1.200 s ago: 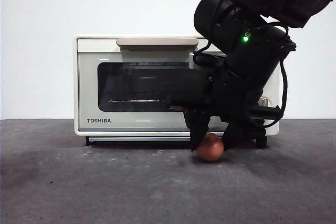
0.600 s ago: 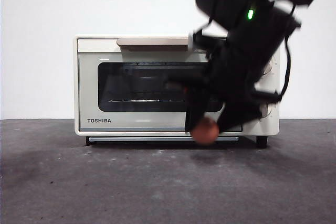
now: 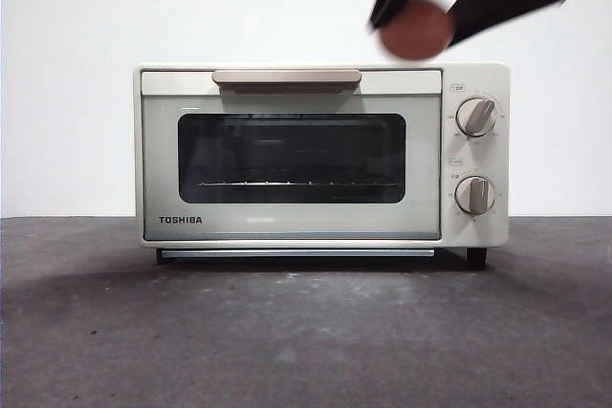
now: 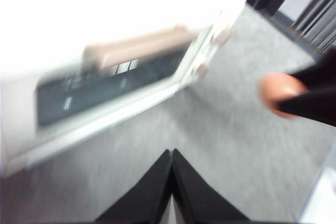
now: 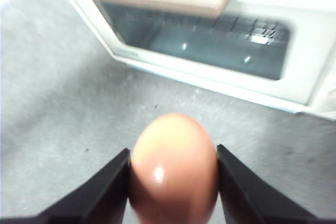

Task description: Eggoven

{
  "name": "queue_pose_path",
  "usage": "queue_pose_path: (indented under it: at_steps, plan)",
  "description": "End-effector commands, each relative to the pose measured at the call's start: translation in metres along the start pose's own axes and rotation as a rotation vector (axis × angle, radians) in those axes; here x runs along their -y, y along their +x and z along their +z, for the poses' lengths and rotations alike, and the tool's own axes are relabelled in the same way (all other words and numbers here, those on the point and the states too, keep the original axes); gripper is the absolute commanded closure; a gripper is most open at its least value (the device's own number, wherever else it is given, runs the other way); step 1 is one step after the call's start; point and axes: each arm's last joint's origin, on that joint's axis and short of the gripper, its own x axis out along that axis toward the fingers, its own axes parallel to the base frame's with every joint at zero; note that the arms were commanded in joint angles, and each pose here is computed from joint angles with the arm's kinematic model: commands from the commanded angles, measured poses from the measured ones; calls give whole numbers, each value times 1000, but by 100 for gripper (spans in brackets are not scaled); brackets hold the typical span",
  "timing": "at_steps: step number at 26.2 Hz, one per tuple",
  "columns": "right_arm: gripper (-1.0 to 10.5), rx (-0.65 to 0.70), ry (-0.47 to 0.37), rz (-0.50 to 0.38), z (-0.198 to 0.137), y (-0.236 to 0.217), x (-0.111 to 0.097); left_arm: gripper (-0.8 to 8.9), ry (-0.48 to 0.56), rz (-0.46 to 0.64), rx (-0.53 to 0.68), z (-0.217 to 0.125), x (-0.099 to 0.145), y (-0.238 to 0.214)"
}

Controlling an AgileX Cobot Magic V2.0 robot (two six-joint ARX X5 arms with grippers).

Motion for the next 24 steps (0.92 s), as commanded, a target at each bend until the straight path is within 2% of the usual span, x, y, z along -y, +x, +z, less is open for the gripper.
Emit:
queue_pose_path:
  at_steps: [1, 6, 10, 24]
  plan:
    - [944, 70, -16, 36, 6, -27, 0, 806, 22, 19, 40, 21, -3, 21]
    - [944, 159, -27, 64, 5, -63, 6, 806, 38, 28, 51, 45, -14, 60]
    - [944, 191, -27, 52, 3, -76, 9, 806, 38, 31, 22, 53, -22, 83]
    - [944, 212, -49, 38, 1, -86, 13, 806, 91, 87, -85, 45, -30, 138]
